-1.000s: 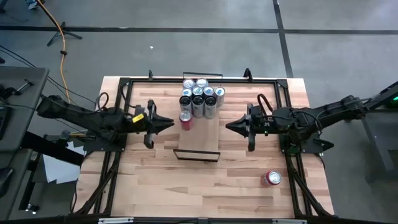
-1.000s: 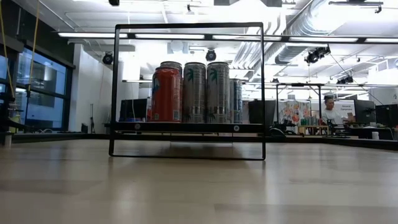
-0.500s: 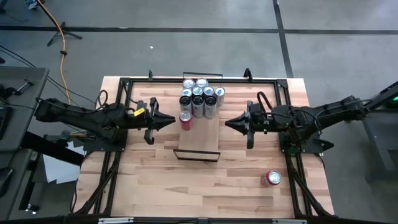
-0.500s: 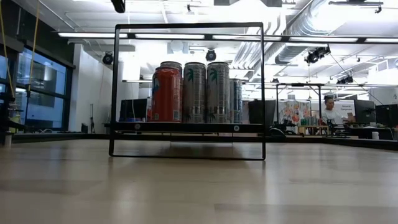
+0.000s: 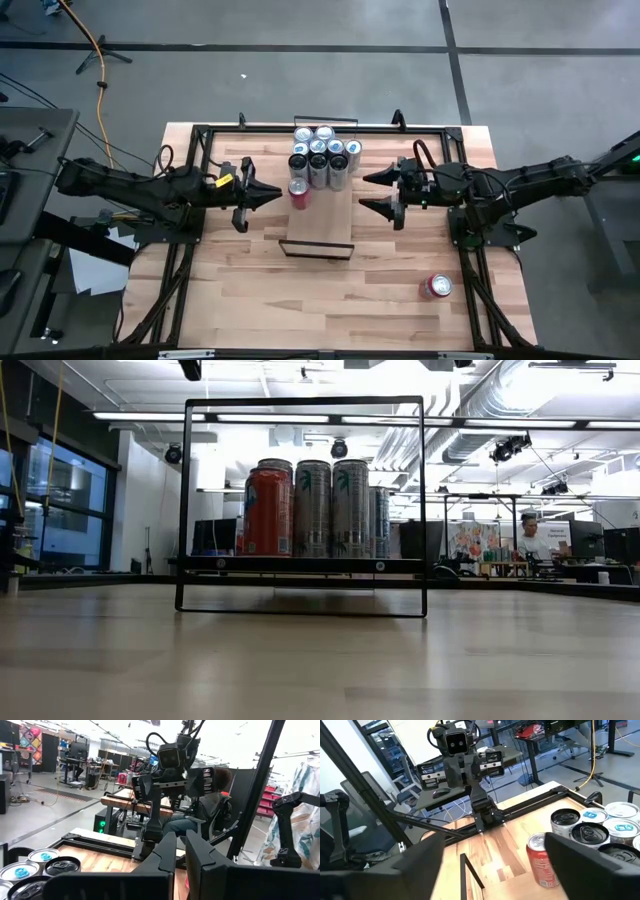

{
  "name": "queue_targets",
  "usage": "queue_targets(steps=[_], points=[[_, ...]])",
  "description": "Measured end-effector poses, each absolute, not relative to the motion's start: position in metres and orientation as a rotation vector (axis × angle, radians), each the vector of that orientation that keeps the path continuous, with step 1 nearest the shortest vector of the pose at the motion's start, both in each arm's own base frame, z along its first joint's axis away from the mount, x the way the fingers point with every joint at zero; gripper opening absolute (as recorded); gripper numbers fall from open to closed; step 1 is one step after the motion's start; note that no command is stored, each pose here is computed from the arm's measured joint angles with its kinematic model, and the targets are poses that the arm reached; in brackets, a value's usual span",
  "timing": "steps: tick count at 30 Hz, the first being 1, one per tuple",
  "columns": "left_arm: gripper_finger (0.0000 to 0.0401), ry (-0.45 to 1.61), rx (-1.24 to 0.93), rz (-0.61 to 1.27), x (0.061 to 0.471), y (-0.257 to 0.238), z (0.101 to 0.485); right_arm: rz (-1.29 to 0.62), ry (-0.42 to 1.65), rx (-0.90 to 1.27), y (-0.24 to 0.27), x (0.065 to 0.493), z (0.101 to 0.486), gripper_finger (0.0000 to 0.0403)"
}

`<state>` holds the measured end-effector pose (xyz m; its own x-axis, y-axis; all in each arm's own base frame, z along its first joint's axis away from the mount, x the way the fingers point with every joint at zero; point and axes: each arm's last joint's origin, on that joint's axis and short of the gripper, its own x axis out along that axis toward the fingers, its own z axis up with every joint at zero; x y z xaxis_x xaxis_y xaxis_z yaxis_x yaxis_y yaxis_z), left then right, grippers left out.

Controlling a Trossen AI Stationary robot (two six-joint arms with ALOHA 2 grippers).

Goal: Place canned beverage on shelf
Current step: Put the red soda can on the shelf aligned with the other red soda can

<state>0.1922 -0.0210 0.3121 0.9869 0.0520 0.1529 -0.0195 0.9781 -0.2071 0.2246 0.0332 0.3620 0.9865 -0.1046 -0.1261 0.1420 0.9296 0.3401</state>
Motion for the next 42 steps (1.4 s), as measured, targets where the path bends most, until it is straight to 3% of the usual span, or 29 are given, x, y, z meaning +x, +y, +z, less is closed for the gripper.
queue_targets(steps=[5,11,17,24,34,42], points=[[0.0000,-0.159,-0.209,0.061,0.192,-0.020,0.312,-0.126,0.108,0.363,0.033,0.225,0.362,0.0382],[0.0000,-0.159,-0.224,0.060,0.192,-0.020,0.312,-0.104,0.173,0.468,0.033,0.215,0.368,0.0389],[0.0000,-0.142,-0.240,0.068,0.192,-0.020,0.310,-0.153,0.708,0.695,0.043,0.181,0.366,0.0390],[0.0000,-0.126,-0.254,0.069,0.193,-0.020,0.309,-0.531,1.214,0.975,0.073,0.141,0.327,0.0390],[0.0000,-0.126,-0.254,0.069,0.193,-0.020,0.309,-0.667,1.275,1.222,0.124,0.123,0.281,0.0390],[0.0000,-0.126,-0.254,0.069,0.193,-0.020,0.309,-0.803,1.323,1.183,0.149,0.131,0.257,0.0390]])
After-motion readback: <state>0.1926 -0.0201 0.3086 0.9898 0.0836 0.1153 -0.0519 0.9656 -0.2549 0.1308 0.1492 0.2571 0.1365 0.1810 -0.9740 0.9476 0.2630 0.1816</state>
